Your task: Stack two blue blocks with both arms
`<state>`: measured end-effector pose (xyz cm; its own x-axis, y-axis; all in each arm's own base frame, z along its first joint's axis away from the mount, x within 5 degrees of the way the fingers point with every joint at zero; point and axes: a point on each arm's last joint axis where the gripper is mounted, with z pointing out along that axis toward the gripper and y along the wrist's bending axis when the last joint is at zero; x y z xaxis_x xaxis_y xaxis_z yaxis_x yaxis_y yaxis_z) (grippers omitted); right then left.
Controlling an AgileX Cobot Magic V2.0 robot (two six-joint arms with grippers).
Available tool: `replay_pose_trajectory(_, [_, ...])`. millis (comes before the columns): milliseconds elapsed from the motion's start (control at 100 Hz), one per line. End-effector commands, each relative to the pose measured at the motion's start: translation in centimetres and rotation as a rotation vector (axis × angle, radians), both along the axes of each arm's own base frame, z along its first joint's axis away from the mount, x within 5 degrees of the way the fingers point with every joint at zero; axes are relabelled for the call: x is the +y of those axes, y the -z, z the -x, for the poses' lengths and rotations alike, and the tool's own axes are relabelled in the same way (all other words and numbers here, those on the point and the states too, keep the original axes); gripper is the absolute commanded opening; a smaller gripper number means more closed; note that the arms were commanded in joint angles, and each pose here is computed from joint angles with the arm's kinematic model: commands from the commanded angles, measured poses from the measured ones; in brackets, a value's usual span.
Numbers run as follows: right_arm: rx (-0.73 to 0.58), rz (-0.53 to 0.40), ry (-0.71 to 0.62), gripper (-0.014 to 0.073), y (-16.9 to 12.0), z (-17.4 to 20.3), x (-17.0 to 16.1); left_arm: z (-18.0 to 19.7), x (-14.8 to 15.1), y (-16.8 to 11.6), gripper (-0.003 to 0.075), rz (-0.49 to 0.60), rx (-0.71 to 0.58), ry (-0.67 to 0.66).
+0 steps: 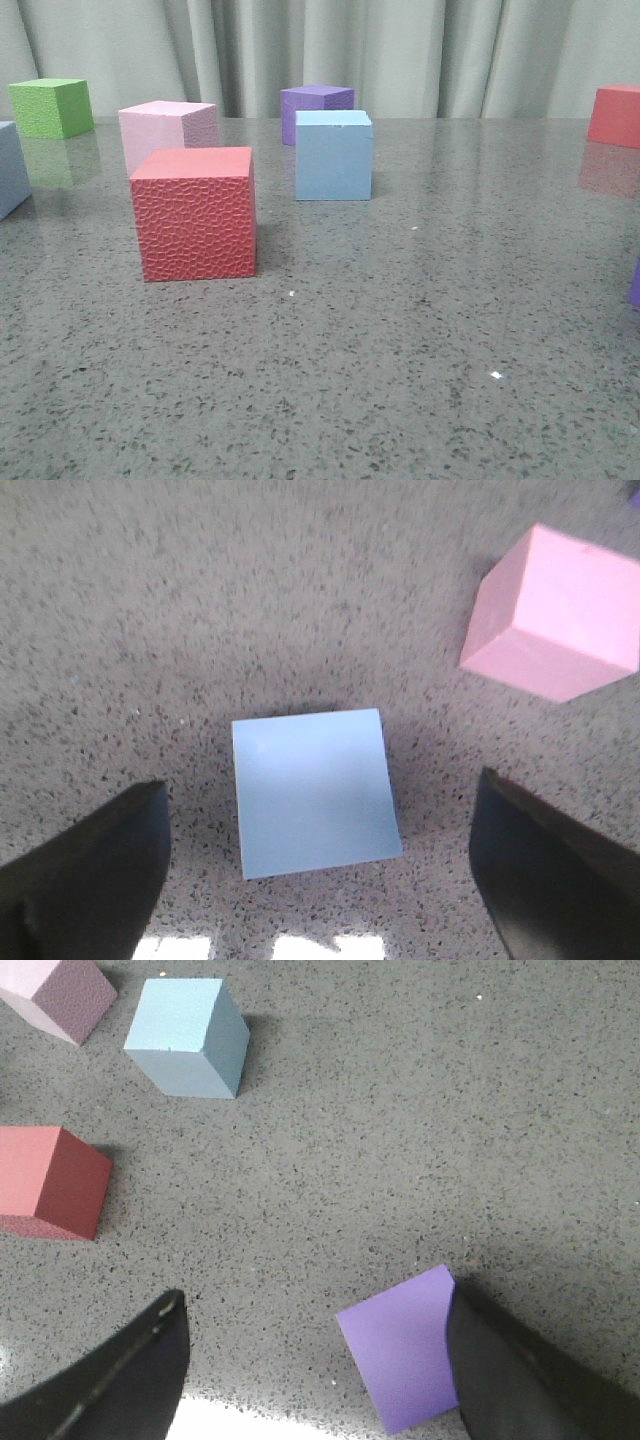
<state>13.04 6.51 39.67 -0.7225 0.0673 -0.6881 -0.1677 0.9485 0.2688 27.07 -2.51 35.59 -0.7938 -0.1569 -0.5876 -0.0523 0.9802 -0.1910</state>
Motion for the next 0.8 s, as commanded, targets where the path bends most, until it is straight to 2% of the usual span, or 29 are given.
replay_pose_trajectory(0, [-0.096, -0.022, -0.002, 0.0536, -1.3, -0.1, -0.1, -1.2, -0.2, -1.2, 0.0586, 0.017, -0.005, -0.004])
replay_pose_trajectory(210, [-0.096, -0.022, -0.002, 0.0536, -1.3, -0.1, -0.1, -3.6, -0.2, 0.1, 0.0587, 0.000, 0.081, -0.019])
replay_pose_trajectory(480, [-0.102, -0.025, -0.002, 0.0536, -1.3, -0.1, -0.1, -4.4, -0.2, 1.7, 0.0586, -0.005, 0.165, -0.020])
replay_pose_trajectory(790, [-0.102, -0.025, -0.002, 0.0536, -1.3, -0.1, -0.1, -4.7, -0.3, 2.2, 0.0586, -0.004, 0.185, -0.018])
